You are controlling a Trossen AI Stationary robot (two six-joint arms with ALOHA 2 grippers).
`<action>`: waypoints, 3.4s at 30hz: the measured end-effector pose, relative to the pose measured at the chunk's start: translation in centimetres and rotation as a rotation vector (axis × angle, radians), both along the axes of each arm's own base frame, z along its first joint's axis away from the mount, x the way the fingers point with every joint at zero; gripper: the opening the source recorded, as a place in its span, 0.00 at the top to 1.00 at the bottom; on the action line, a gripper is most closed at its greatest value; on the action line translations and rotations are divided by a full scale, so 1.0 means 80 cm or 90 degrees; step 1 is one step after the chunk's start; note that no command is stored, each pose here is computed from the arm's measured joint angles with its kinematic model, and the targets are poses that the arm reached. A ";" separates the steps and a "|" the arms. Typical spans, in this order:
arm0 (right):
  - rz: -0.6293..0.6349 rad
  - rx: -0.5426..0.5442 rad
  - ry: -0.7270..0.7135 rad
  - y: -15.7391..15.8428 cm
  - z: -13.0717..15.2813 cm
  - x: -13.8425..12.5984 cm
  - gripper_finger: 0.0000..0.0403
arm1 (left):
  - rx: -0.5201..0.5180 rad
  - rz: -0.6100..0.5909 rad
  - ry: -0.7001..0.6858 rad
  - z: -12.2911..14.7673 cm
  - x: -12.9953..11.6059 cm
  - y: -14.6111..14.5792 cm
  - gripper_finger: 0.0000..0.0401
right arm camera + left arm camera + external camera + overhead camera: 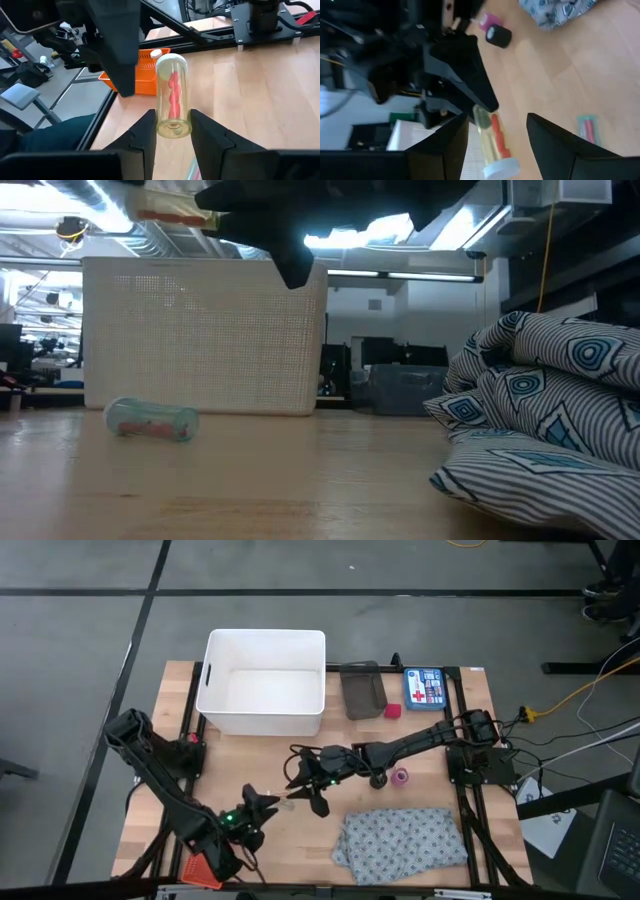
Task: Pick & place medical supplies in basket/bin
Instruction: Put the yellow pill bottle into the orange bin
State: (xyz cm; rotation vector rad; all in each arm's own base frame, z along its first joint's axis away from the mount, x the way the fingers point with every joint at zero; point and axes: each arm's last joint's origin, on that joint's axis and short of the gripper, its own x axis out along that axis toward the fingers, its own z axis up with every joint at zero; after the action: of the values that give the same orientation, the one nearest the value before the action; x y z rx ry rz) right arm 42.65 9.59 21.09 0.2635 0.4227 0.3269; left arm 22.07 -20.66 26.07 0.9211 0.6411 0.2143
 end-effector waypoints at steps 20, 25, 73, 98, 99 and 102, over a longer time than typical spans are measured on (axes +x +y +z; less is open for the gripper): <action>0.038 0.005 -0.033 0.005 0.021 0.008 0.73 | 0.050 0.029 0.020 -0.004 -0.006 0.012 0.51; 0.038 0.006 -0.032 0.005 0.021 0.008 0.74 | 0.067 0.044 0.026 -0.005 -0.012 0.016 0.51; 0.066 0.018 -0.032 0.006 0.022 0.007 0.73 | 0.046 0.043 -0.058 -0.002 -0.032 -0.002 0.61; 0.069 0.018 -0.033 0.006 0.022 0.007 0.73 | 0.025 0.031 -0.042 -0.002 -0.025 -0.004 0.62; 0.069 0.018 -0.033 0.006 0.022 0.007 0.73 | 0.026 0.031 -0.043 -0.002 -0.025 -0.004 0.62; 0.069 0.018 -0.032 0.006 0.022 0.007 0.73 | 0.033 0.033 -0.048 -0.002 -0.025 -0.004 0.62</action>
State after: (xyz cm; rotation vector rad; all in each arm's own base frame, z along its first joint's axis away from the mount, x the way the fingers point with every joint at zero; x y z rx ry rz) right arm 43.22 10.10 22.86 0.2601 0.3831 0.4452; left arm 20.06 -20.95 25.93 0.9429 0.5925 0.3113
